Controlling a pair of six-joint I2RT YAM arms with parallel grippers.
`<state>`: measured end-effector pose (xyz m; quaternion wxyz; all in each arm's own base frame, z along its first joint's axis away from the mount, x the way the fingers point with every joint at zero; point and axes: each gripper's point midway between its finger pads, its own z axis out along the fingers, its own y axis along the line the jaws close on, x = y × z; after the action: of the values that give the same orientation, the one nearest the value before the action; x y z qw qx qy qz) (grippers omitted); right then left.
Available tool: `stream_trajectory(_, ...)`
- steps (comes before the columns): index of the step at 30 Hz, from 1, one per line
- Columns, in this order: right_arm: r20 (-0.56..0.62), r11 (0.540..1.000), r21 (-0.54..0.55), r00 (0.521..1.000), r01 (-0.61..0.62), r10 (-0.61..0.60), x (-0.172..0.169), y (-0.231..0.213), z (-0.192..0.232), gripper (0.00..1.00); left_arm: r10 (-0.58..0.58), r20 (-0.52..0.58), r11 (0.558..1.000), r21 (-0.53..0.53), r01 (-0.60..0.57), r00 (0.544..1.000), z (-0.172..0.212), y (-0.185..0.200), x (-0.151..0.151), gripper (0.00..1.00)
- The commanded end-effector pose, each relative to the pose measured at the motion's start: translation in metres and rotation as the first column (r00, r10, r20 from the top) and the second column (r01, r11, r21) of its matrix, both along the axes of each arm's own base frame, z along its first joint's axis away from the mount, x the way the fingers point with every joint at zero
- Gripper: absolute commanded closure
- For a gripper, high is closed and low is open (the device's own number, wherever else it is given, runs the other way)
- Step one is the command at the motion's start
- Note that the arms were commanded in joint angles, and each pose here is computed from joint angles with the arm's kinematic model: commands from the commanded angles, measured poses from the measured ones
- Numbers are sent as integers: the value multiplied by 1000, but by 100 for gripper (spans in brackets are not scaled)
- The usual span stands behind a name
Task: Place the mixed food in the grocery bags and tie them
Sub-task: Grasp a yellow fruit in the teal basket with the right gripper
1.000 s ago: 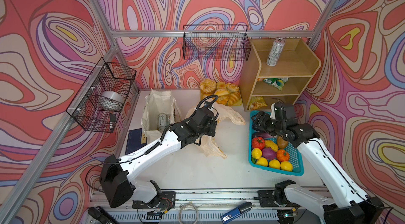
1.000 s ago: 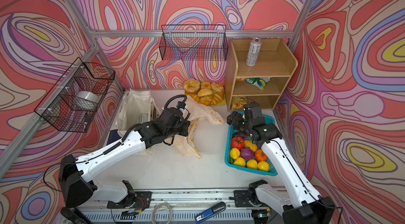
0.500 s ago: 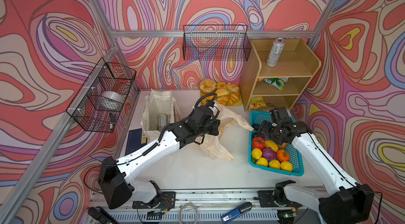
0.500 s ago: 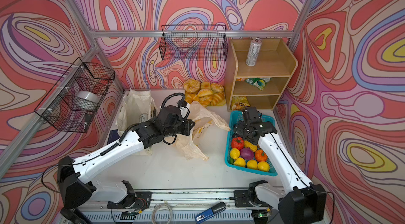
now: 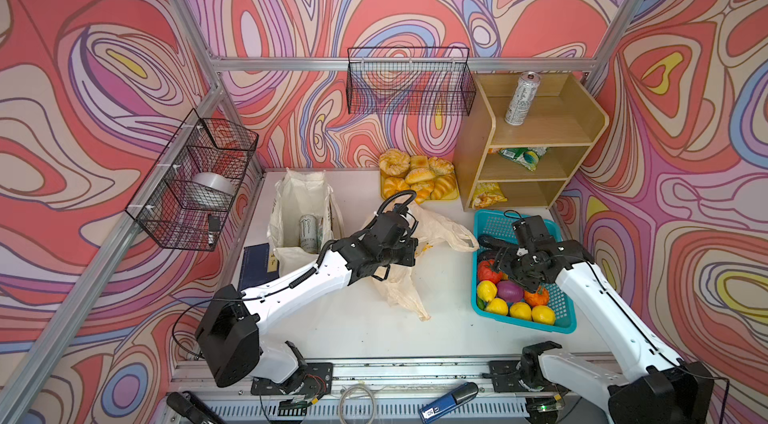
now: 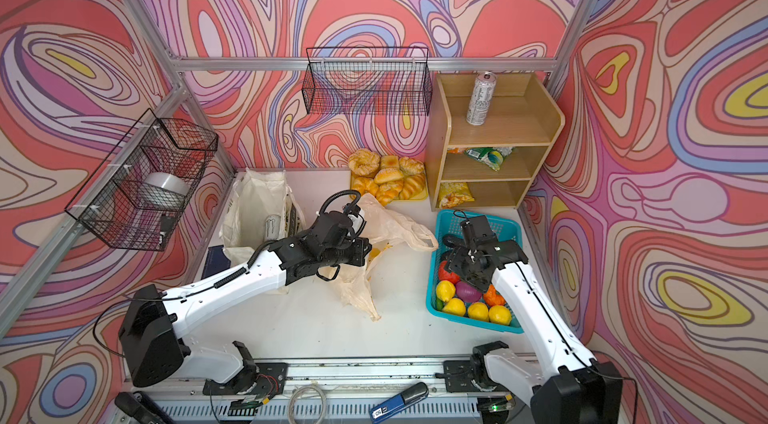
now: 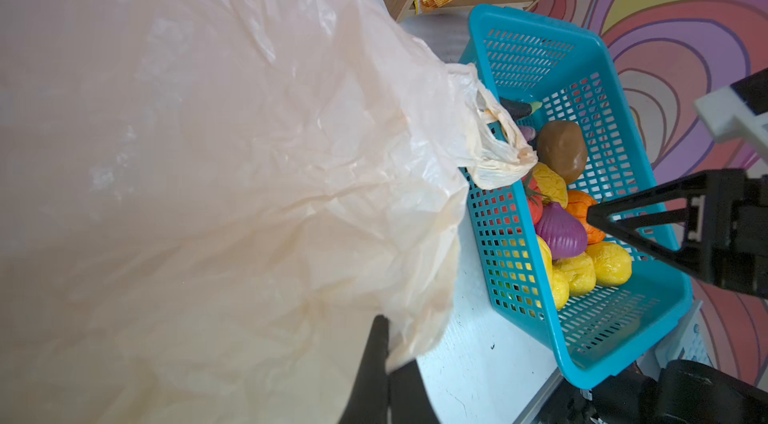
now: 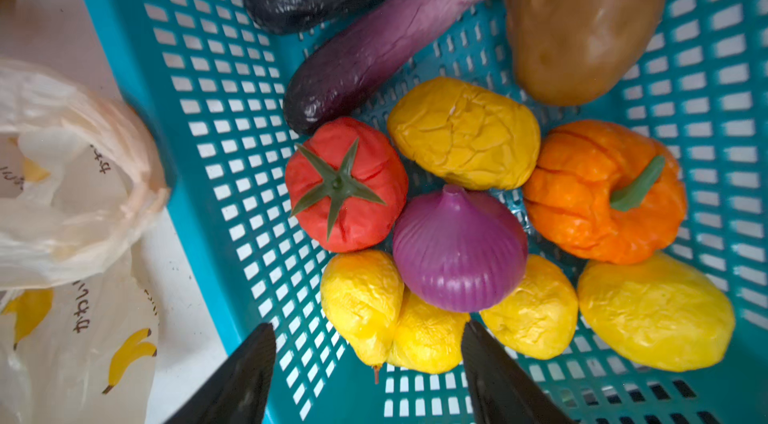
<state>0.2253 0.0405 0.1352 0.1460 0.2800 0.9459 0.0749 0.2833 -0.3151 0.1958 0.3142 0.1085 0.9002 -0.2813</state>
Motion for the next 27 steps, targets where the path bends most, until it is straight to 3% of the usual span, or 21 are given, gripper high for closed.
stream_trajectory(1,-56,998,62,998,-26,29,-10,10,-13,30,-2,36,998,-61,4,999,16,-6,2,100)
stream_trajectory(22,-150,988,147,987,-37,60,-10,32,-75,30,1,36,997,-74,2,999,20,-7,2,100)
stream_trajectory(27,-151,988,145,986,-51,73,-9,33,-79,35,3,30,997,-76,-1,1000,20,-7,2,100)
